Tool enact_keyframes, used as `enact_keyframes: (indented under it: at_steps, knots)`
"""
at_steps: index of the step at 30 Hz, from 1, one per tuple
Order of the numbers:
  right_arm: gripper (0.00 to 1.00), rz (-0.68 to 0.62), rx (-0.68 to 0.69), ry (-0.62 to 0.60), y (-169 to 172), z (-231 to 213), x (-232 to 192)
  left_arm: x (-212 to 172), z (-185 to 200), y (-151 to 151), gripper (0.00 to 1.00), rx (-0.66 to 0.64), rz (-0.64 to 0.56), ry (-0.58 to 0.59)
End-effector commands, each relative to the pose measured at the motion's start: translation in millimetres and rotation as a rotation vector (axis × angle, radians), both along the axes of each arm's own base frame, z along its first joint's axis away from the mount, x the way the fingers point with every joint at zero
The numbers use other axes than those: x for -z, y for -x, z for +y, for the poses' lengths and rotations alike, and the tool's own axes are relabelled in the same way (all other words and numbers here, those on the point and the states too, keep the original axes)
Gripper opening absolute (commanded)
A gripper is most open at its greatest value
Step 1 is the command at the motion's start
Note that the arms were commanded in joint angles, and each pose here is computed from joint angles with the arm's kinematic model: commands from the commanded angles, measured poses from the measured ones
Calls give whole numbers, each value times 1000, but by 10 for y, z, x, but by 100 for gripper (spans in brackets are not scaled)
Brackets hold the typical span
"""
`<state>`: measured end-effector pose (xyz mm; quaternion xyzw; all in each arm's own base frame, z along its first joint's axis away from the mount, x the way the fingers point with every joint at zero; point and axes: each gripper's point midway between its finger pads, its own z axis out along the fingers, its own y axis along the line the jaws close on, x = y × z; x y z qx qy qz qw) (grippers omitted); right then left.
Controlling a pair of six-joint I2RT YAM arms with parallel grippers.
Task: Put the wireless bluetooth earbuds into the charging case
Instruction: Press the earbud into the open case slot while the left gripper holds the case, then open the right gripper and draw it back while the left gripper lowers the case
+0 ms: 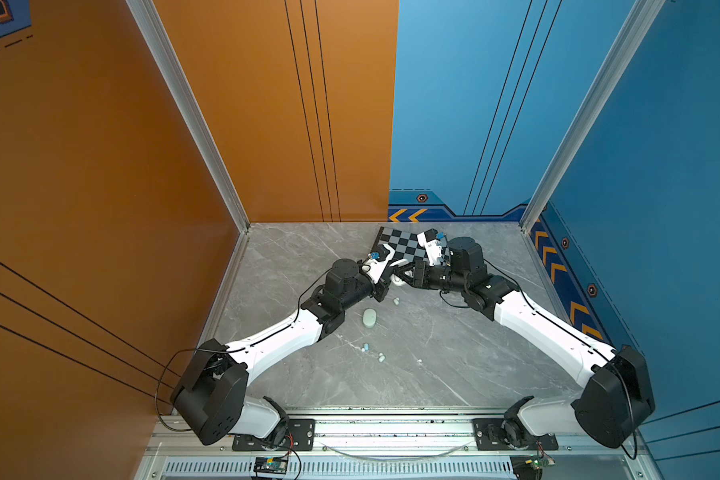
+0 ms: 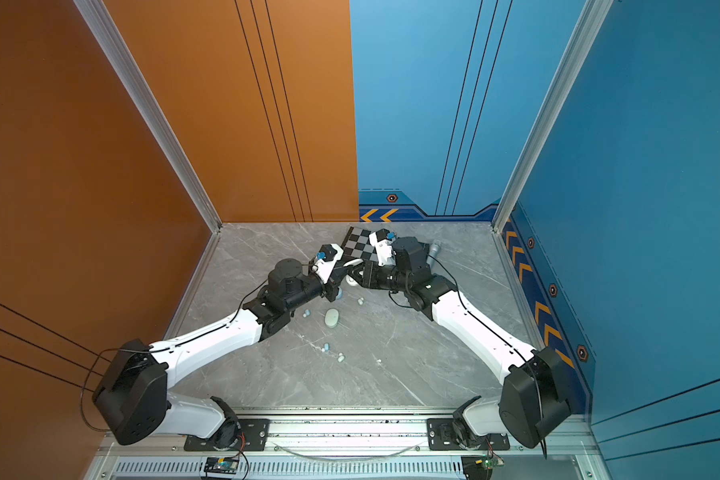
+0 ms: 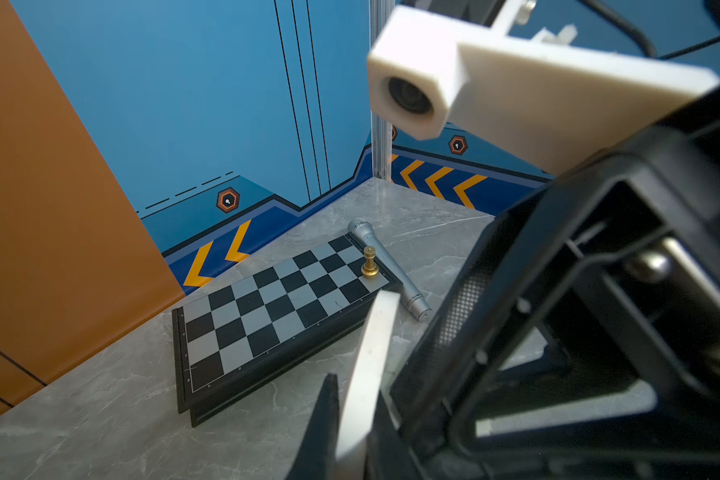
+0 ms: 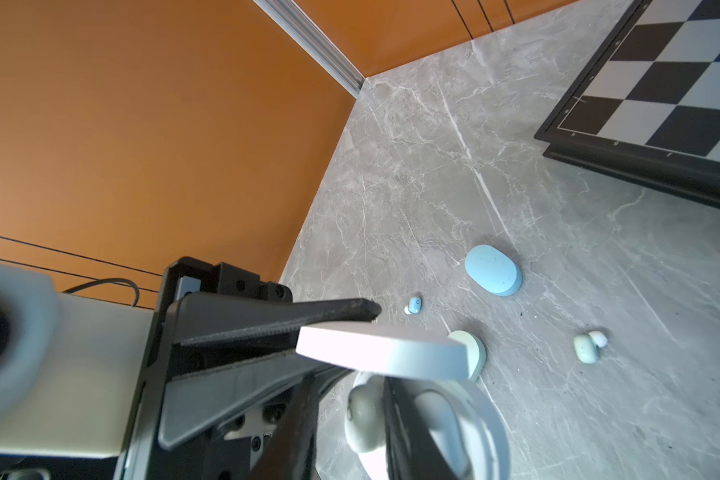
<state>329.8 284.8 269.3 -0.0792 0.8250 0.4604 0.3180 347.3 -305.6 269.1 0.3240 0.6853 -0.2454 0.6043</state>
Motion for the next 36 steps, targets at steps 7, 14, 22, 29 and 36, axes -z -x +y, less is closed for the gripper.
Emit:
enact_keyframes:
  at_steps: [7, 14, 22, 29, 36]
  knots:
    - [34, -117, 64, -27, -9, -178, -558, -47, 16, 62, 0, 4, -41, 10]
    - [35, -121, 162, -26, 27, -510, -729, 116, -74, 88, 0, 23, -47, -44]
    - [35, 136, 695, 270, -48, -1833, 248, 574, -457, 165, 0, 83, -29, -127]
    - [34, 464, 1001, 280, 309, -2627, 1075, 968, -932, 194, 0, 126, -12, -114]
    - [34, 580, 1061, 273, 468, -2691, 1396, 1354, -1317, 154, 0, 122, 33, -115]
